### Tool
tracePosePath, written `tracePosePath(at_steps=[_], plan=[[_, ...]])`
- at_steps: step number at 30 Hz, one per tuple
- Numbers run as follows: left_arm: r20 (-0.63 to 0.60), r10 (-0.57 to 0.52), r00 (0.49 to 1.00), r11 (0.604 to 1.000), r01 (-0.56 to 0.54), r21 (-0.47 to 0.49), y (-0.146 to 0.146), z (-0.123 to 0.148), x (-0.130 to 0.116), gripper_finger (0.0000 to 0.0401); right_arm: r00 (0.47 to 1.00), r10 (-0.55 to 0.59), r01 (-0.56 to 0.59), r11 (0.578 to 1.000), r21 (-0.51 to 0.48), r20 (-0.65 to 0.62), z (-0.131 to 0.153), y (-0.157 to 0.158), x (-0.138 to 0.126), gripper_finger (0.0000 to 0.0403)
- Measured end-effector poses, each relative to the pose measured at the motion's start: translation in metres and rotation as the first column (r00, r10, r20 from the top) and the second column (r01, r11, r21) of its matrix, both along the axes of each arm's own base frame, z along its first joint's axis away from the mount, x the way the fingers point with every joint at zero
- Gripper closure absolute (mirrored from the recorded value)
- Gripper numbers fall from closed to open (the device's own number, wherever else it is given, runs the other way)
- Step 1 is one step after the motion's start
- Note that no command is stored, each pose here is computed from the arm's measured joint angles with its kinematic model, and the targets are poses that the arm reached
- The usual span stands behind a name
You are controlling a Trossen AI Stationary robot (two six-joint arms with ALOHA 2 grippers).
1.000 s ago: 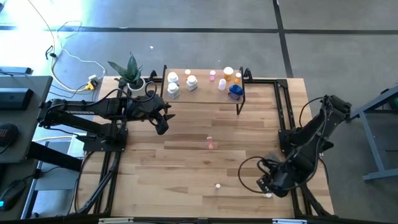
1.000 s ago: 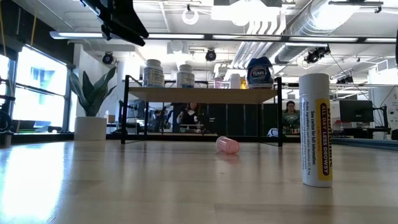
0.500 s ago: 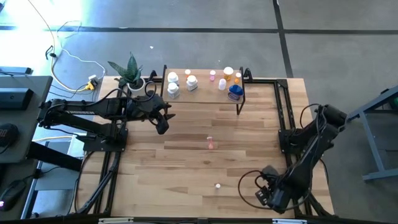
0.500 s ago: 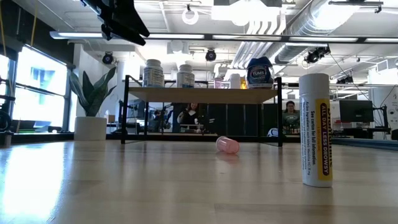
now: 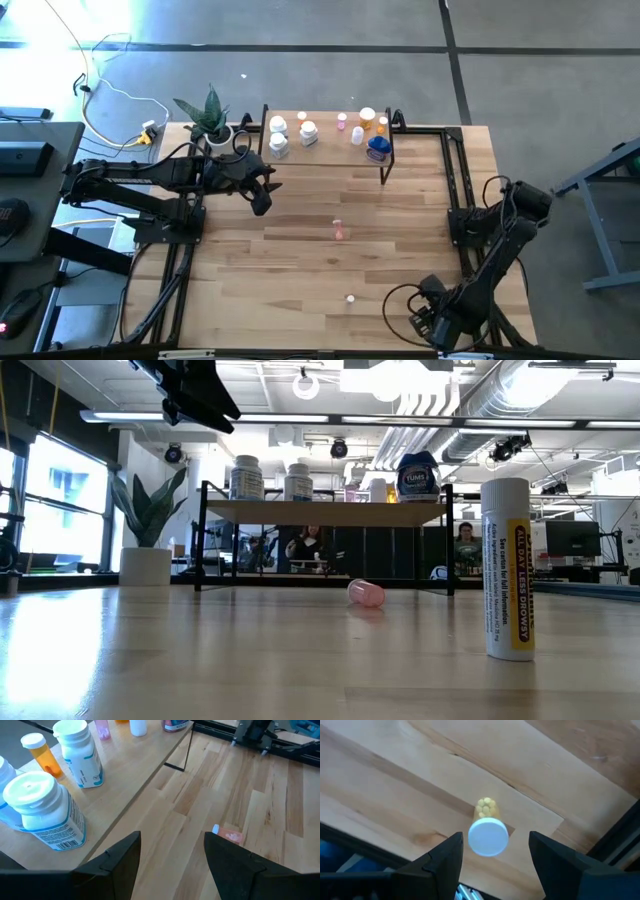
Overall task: Pick and place medicine bottles onto shelf by color
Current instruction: Put the yellow pill bottle on the shelf
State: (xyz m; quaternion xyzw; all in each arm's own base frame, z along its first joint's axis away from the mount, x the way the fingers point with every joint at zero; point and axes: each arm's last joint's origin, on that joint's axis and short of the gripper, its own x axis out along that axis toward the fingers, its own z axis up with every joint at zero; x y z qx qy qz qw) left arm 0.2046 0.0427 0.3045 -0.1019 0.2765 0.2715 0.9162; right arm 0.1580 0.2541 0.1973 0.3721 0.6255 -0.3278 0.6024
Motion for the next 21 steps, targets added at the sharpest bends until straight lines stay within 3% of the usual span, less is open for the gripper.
tracePosePath(at_steps=[8,21], plan=[[-0.002,-0.001,1.0,1.0,0.001,0.0,-0.0001,-0.0001,-0.0001,0.0192,1.0,-0.02,0.02,0.999,-0.034,-0.003,-0.0092,0.0022,0.0024,0.0197],[-0.003,-0.001,1.0,1.0,0.001,0.0,0.0,-0.0002,-0.0001,0.0192,0.998,-0.051,0.051,0.999,-0.005,-0.033,-0.0084,0.0017,0.0055,0.0309]])
